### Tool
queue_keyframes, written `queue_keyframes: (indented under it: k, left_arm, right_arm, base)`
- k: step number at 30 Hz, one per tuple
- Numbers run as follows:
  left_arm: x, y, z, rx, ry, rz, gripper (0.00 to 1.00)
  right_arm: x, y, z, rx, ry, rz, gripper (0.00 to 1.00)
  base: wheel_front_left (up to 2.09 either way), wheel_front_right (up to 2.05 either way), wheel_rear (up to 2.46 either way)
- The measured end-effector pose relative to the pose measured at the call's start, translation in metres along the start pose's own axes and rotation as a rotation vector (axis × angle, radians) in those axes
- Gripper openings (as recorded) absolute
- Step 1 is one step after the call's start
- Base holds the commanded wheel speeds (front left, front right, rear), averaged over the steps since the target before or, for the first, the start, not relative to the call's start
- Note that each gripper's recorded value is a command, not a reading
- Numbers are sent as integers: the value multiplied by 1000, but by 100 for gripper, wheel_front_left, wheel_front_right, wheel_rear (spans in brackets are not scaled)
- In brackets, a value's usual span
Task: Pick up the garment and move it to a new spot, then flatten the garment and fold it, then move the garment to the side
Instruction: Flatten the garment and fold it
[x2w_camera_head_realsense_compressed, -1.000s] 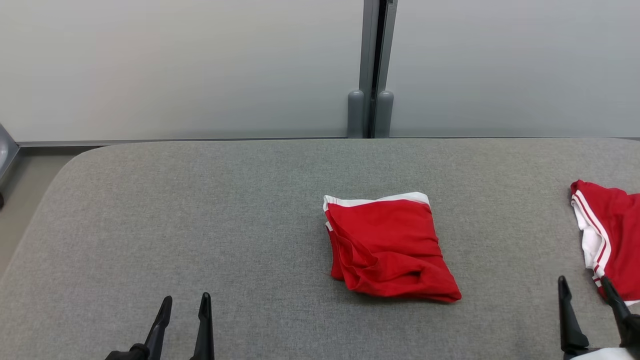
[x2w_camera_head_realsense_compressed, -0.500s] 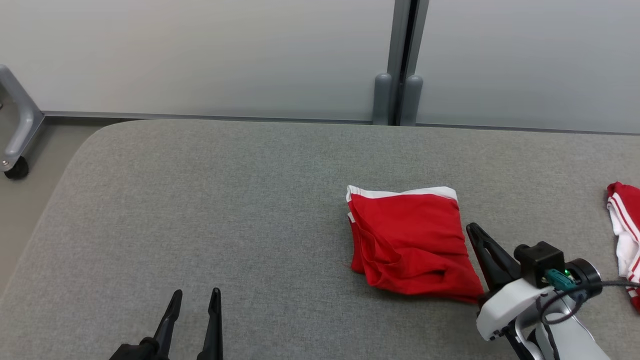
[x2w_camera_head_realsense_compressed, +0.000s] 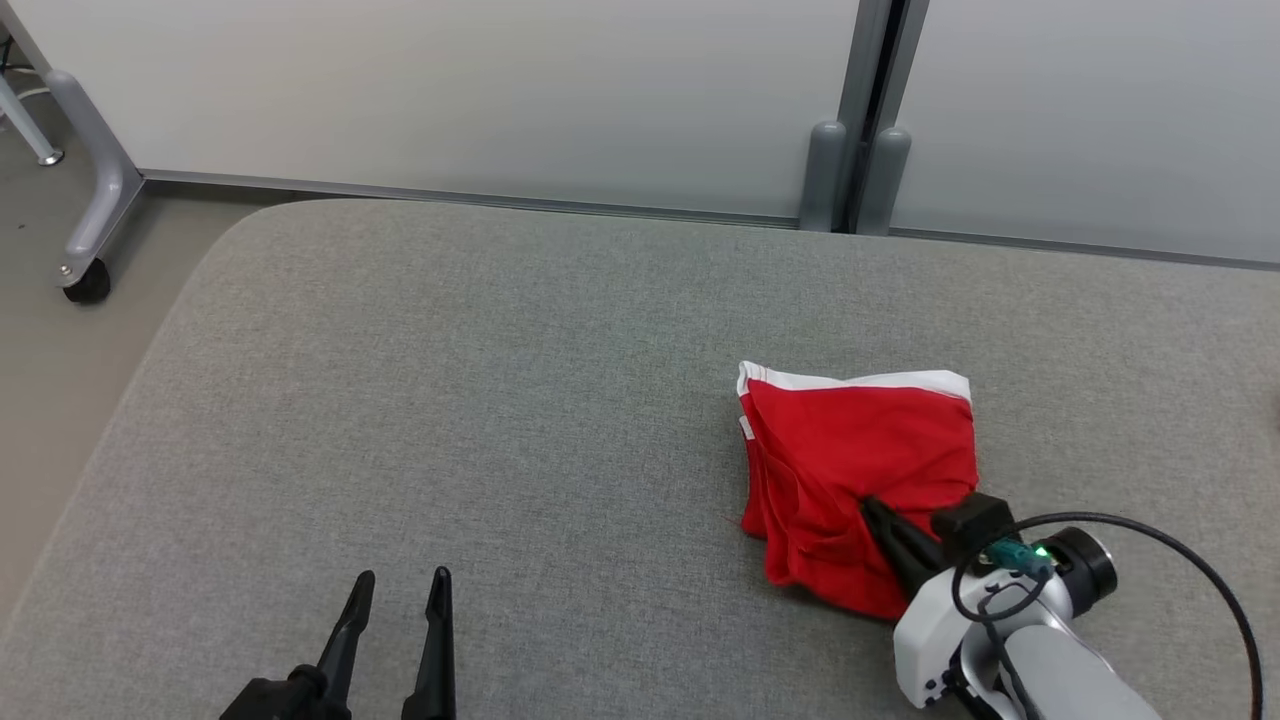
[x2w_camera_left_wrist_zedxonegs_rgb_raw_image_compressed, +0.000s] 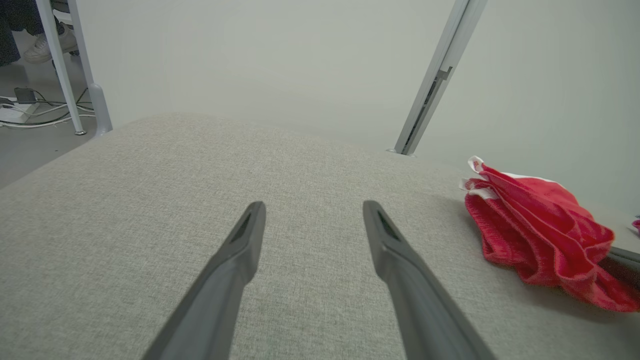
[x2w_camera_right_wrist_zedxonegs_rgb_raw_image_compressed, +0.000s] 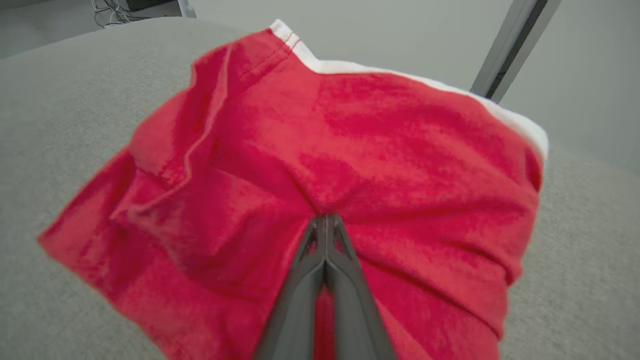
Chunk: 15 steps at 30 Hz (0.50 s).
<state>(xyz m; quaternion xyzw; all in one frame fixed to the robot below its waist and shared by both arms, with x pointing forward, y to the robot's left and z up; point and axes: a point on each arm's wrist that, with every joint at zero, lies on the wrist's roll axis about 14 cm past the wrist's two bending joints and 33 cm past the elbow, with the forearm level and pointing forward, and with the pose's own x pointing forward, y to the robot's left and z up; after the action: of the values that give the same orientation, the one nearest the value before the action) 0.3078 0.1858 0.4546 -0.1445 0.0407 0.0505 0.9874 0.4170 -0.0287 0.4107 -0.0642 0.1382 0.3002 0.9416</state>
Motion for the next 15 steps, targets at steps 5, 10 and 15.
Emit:
queue_keyframes:
  k: [5,10,15]
  left_arm:
    - [1,1,0,-5,0,6,100]
    - [3,-4,0,-6,2,-10,100]
    - [3,-10,-1,-8,2,-29,100]
  right_arm:
    - [0,32,-2,12,-5,91,0]
    - [-7,52,-7,21,2,145,0]
    - [-11,64,-8,23,6,176,0]
  base:
    - [0,0,0]
    - [0,0,0]
    - [0,0,0]
